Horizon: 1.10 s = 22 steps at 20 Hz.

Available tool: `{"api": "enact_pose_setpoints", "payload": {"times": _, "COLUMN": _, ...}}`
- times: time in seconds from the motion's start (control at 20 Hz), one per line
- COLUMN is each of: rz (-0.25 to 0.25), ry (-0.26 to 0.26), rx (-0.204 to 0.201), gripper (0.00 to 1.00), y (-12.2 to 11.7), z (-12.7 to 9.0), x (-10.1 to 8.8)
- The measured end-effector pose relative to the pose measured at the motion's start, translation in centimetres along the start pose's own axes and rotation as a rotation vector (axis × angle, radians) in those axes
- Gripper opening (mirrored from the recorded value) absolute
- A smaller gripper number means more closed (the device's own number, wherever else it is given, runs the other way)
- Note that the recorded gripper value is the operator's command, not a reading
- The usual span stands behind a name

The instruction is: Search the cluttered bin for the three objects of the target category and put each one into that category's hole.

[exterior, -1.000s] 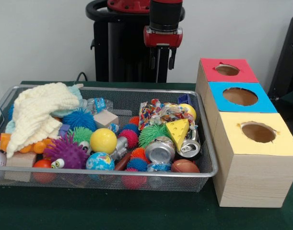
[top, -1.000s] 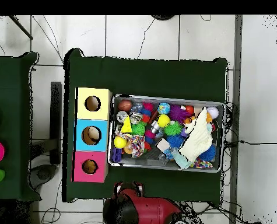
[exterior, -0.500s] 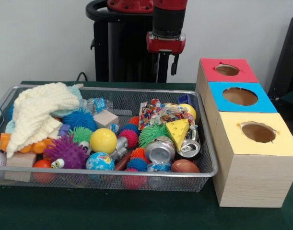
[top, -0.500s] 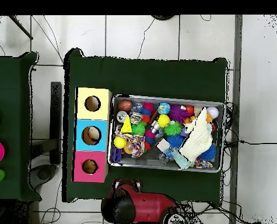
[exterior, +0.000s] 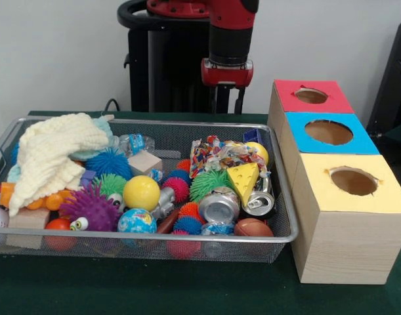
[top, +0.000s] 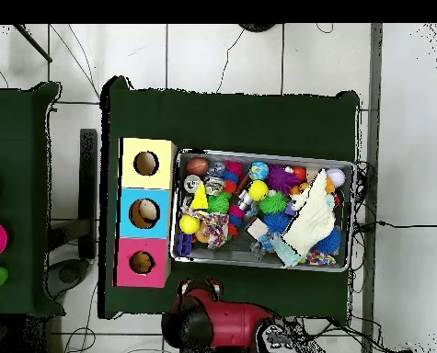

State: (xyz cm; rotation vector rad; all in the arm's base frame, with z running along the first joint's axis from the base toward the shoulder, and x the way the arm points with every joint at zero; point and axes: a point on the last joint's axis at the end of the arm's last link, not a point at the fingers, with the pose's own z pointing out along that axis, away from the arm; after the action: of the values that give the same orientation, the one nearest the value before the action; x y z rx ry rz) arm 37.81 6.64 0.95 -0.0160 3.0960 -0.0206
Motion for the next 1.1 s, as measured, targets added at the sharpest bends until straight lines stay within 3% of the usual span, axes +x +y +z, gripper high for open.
{"api": "enact_pose_setpoints", "payload": {"times": 0.3, "rz": 0.000, "ry": -0.010, "rx": -0.009, "gripper": 1.00, "y": 0.3, "z": 1.4, "x": 0.8}}
{"api": "enact_pose_setpoints", "payload": {"times": 0.85, "rz": 0.007, "ry": 0.024, "rx": -0.018, "gripper": 1.00, "y": 1.0, "z": 3.1, "x": 2.3}}
{"api": "enact_pose_setpoints", "payload": {"times": 1.1, "rz": 0.008, "ry": 0.005, "rx": -0.025, "gripper": 1.00, "y": 1.3, "z": 4.5, "x": 2.9}}
